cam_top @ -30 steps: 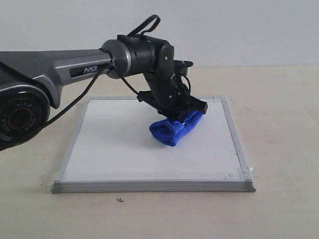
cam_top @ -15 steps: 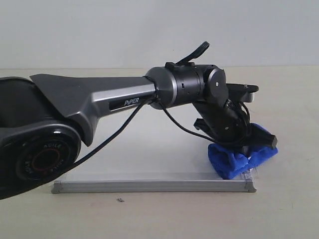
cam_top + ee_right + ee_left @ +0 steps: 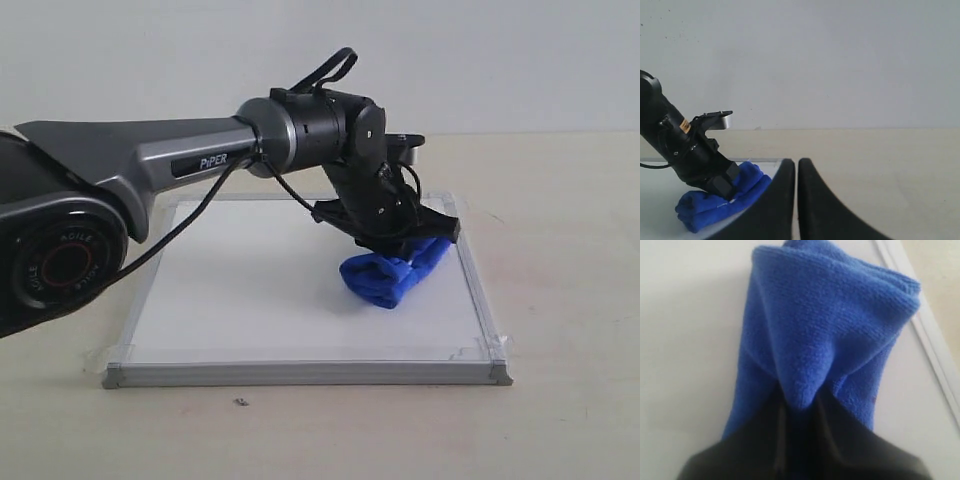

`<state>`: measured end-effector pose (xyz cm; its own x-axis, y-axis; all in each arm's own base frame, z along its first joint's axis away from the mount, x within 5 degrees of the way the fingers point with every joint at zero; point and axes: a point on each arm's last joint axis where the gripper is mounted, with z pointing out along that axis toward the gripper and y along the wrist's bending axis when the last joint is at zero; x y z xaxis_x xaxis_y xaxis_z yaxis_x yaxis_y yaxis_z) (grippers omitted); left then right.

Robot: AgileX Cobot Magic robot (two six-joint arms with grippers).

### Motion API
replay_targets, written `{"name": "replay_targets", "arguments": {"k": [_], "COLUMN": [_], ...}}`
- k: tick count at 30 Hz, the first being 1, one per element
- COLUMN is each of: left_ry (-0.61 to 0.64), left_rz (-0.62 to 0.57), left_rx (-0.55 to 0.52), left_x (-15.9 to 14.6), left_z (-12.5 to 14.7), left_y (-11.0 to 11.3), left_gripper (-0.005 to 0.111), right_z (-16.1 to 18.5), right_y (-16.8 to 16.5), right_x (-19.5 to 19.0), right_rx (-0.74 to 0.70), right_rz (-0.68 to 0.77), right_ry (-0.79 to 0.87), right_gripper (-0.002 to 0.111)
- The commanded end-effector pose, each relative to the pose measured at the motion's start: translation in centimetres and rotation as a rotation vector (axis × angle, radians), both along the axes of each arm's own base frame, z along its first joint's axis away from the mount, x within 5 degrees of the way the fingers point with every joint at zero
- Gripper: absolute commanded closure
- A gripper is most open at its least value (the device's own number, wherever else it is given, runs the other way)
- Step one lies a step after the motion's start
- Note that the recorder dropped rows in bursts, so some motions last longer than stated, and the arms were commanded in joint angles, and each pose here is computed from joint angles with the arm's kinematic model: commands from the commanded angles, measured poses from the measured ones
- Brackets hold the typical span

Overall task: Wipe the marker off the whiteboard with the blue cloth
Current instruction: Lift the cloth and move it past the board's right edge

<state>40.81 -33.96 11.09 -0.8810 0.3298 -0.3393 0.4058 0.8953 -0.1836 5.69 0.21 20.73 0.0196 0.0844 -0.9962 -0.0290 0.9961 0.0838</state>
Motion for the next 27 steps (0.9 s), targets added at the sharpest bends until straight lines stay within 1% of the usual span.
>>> {"name": "replay_targets", "arguments": {"k": [1,4,6,8,10,12,15,17,18,22,23,27], "left_ry": [0.065,0.098,0.096,0.091,0.09,0.105,0.152,0.165,0.159,0.122,0.078,0.02], "left_rz": [-0.023,-0.102,-0.147,-0.149,-0.126,-0.081,0.012,0.074,0.112,0.247,0.288,0.341], "left_rx": [0.169,0.069,0.011,-0.05,-0.144,-0.29,-0.579,-0.734,-0.787,-0.862,-0.881,-0.892], "left_x": [0.3,-1.2,-2.4,-2.9,-2.9,-2.6,-1.9,-1.3,-1.0,0.0,0.5,1.3], "left_z": [-2.8,-2.7,-2.4,-1.8,-0.7,1.0,4.2,6.0,6.5,7.0,7.0,6.5], "left_y": [2.4,0.1,-1.7,-3.0,-4.0,-5.1,-6.5,-7.0,-7.1,-7.1,-7.0,-6.8], "left_gripper": [0.102,0.102,0.102,0.102,0.102,0.102,0.102,0.102,0.102,0.102,0.102,0.102], "right_z": [0.1,0.1,0.1,0.1,0.1,0.1,0.1,0.1,0.1,0.1,0.1,0.1], "right_y": [0.0,0.0,0.0,0.0,0.0,0.0,0.0,0.0,0.0,0.0,0.0,0.0], "right_x": [-0.1,-0.1,-0.1,-0.1,-0.1,-0.1,-0.1,-0.1,-0.1,-0.1,-0.1,-0.1], "right_rx": [-0.013,-0.013,-0.013,-0.013,-0.013,-0.013,-0.013,-0.013,-0.013,-0.013,-0.013,-0.013], "right_rz": [-0.004,-0.002,-0.002,-0.002,-0.002,-0.002,-0.002,-0.002,-0.002,-0.002,-0.002,-0.002], "right_ry": [-0.011,-0.011,-0.011,-0.011,-0.011,-0.011,-0.011,-0.011,-0.011,-0.011,-0.011,-0.011], "right_gripper": [0.109,0.109,0.109,0.109,0.109,0.109,0.109,0.109,0.109,0.109,0.109,0.109]}}
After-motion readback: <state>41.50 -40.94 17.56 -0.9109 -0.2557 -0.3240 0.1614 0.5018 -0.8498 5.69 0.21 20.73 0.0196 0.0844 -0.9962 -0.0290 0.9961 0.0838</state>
